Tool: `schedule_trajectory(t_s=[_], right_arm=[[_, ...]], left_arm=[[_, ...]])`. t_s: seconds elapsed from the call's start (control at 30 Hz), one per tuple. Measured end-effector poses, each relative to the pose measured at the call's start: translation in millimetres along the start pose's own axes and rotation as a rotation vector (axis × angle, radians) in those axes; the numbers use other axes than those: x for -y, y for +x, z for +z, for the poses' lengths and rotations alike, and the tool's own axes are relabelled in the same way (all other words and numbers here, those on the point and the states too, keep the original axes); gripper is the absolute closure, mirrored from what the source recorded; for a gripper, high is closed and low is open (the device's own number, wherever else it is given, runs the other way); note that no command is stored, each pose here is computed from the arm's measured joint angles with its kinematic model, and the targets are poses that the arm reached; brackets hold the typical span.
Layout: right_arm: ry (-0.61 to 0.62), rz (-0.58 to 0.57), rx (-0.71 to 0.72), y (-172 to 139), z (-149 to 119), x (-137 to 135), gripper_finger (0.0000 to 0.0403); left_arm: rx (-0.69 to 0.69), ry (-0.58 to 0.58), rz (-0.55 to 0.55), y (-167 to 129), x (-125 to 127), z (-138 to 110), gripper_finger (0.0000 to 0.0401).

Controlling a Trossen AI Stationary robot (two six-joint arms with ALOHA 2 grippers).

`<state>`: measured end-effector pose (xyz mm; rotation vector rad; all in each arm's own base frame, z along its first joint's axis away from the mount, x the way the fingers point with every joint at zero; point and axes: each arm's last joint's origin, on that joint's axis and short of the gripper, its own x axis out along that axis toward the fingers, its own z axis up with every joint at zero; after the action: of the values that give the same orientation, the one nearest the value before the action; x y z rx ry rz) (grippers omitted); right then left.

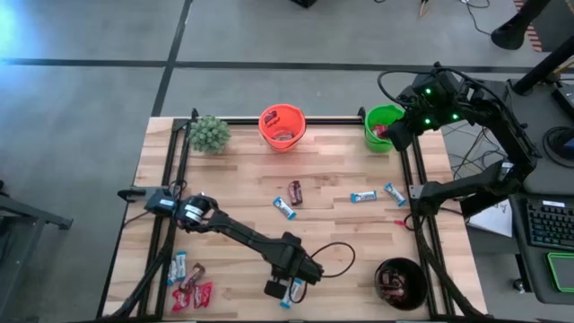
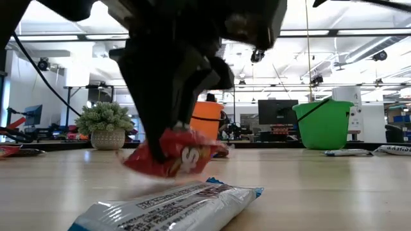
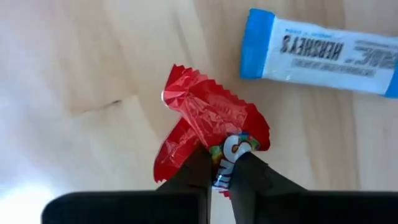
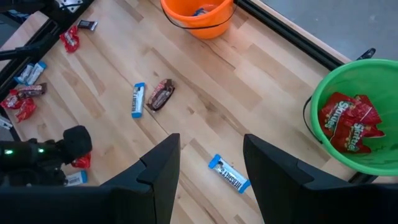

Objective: Organize candy in baskets
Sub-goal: Put the red candy into the green bucket

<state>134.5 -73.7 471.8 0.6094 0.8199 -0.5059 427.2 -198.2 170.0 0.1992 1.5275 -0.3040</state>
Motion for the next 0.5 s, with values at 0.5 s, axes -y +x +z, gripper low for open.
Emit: schedule_trajectory(t_s=[0.5], right_arm=[[0.004, 0.041, 0.007, -6, -5, 0, 0.0236]], left_arm=[[-0.078, 0.013, 0.238, -63, -33, -7, 0.0399]])
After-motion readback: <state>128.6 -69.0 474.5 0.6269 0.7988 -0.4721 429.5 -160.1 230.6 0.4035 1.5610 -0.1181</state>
